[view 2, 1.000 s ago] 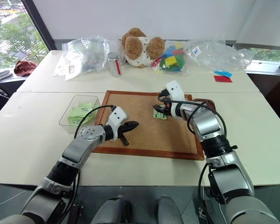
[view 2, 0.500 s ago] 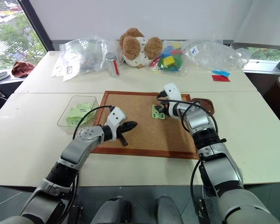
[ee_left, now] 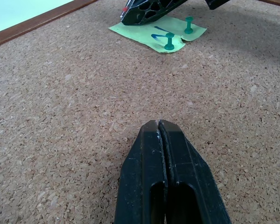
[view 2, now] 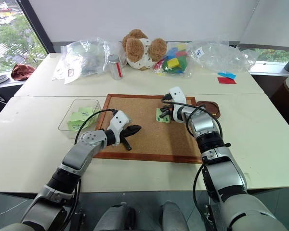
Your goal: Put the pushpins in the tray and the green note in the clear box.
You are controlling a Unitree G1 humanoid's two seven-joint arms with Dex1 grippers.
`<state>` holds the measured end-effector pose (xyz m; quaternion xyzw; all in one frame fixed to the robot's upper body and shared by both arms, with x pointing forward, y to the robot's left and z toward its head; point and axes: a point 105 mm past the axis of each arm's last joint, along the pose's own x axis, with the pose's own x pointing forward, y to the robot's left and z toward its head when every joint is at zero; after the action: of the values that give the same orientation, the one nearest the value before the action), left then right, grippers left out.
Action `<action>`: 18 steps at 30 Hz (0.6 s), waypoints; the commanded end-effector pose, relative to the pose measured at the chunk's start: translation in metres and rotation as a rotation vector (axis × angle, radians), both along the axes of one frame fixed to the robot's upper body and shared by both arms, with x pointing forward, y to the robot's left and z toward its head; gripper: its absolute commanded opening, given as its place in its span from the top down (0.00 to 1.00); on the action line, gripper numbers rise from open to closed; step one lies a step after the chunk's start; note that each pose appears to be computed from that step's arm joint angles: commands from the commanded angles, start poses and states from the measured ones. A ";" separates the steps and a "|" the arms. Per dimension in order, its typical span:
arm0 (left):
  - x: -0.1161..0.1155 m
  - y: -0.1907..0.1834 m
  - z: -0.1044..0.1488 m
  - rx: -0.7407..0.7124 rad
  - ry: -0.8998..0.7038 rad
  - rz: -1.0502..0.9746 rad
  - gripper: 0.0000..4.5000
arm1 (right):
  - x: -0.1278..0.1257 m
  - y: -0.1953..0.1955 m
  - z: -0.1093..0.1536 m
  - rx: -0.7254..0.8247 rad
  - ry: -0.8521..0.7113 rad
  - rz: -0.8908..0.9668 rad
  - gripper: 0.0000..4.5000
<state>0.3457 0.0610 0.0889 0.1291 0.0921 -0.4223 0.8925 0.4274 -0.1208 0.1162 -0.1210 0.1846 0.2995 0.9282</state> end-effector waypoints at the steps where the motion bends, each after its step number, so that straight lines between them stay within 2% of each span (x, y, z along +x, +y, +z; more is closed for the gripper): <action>1: -0.004 0.004 -0.016 0.032 0.051 0.010 1.00 | 0.003 0.004 0.040 0.066 -0.089 0.015 0.99; 10: -0.009 0.004 -0.025 0.048 0.078 0.002 1.00 | -0.011 -0.015 0.099 0.165 -0.193 -0.051 0.99; 13: -0.008 0.004 -0.026 0.051 0.077 0.003 1.00 | -0.012 -0.047 0.117 0.183 -0.248 -0.172 0.99; 15: -0.008 0.004 -0.026 0.051 0.077 0.002 1.00 | -0.012 -0.070 0.116 0.176 -0.253 -0.246 0.99; 18: -0.008 0.004 -0.026 0.053 0.076 -0.001 1.00 | -0.010 -0.105 0.101 0.134 -0.231 -0.346 0.99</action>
<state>0.3428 0.0599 0.0875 0.1311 0.0924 -0.4279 0.8895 0.4168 -0.2098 0.2140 -0.0583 0.0842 0.1553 0.9825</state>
